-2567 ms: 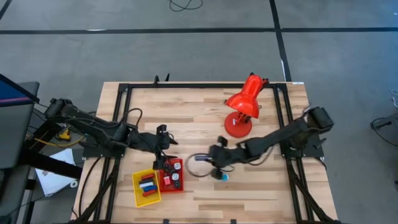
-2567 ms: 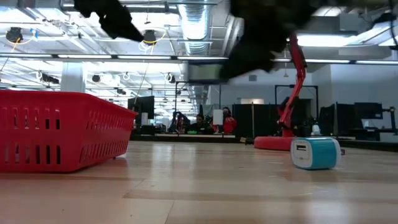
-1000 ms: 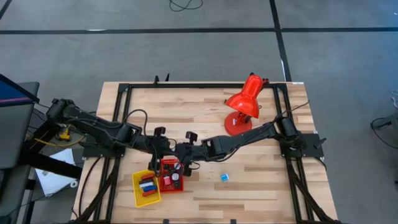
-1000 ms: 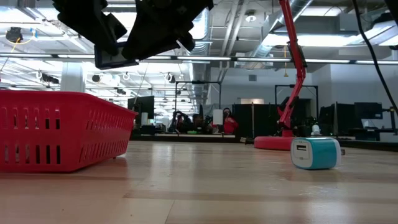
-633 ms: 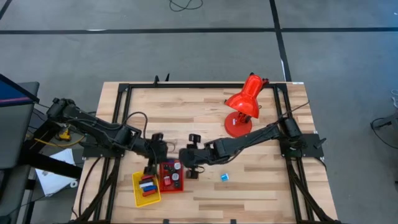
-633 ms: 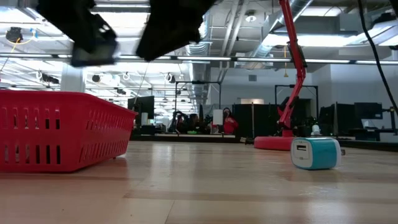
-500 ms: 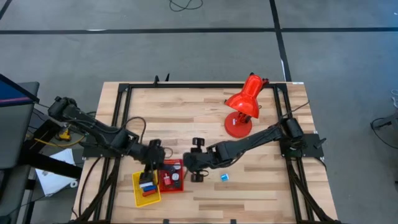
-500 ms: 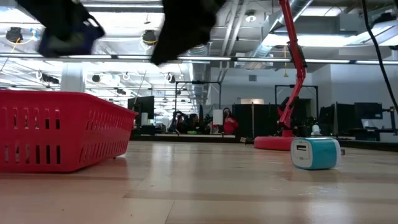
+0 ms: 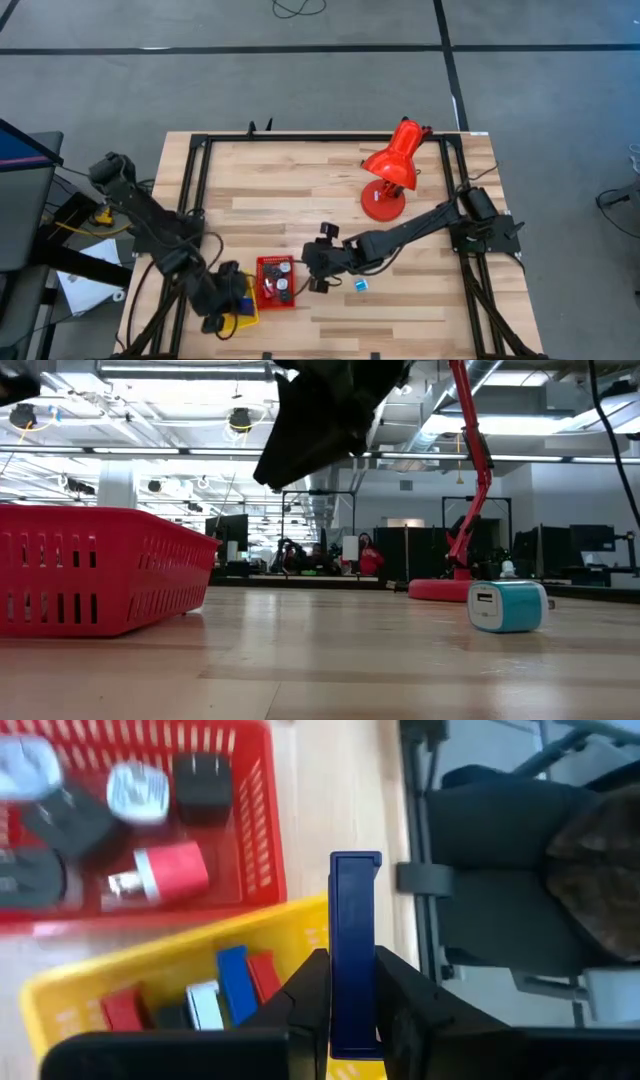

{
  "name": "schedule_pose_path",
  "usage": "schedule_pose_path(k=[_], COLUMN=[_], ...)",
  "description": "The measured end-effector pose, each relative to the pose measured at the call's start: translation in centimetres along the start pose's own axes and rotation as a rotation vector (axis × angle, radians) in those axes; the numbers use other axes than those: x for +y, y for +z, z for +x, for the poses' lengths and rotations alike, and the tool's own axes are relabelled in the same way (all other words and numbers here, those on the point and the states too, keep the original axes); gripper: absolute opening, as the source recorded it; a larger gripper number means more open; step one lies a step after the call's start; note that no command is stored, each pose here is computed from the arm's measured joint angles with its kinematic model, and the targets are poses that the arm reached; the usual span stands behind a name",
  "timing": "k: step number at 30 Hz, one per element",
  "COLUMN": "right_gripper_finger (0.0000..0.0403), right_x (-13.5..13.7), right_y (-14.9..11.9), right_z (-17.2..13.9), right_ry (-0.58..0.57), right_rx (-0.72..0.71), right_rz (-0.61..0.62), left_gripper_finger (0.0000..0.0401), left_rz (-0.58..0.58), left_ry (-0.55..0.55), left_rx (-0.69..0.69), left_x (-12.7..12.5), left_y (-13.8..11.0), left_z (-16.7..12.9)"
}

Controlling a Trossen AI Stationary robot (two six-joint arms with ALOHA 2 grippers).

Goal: Pick & Place Office items
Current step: Put the blue digital clock into the yellow bin

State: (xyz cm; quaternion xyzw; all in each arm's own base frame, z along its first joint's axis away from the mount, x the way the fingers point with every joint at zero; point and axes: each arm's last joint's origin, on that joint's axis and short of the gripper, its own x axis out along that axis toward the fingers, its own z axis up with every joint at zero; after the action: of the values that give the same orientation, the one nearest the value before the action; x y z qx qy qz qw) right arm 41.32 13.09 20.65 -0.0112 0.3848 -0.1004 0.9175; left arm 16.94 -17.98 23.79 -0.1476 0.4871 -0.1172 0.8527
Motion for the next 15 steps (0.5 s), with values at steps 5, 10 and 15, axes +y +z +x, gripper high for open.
schedule_pose_path(k=[5,10,15], right_gripper_finger=[0.0133,0.0133,0.0134], right_x=[0.0,0.3,0.4], right_y=[0.0,0.0,0.1], right_z=[0.0,-0.1,-0.1], right_ry=[-0.001,0.008,0.014], right_rx=[-0.003,-0.011,-0.022], right_rz=[0.042,0.047,0.054], left_gripper_finger=[0.0048,0.0049,0.0048], left_rz=[-0.029,-0.088,-0.124], left_ry=[0.064,0.077,0.099], left_rx=[0.024,0.037,0.004], left_x=[-0.9,-1.6,-2.1], left_y=[-1.4,-2.5,-3.3], left_z=[1.6,2.1,1.9])
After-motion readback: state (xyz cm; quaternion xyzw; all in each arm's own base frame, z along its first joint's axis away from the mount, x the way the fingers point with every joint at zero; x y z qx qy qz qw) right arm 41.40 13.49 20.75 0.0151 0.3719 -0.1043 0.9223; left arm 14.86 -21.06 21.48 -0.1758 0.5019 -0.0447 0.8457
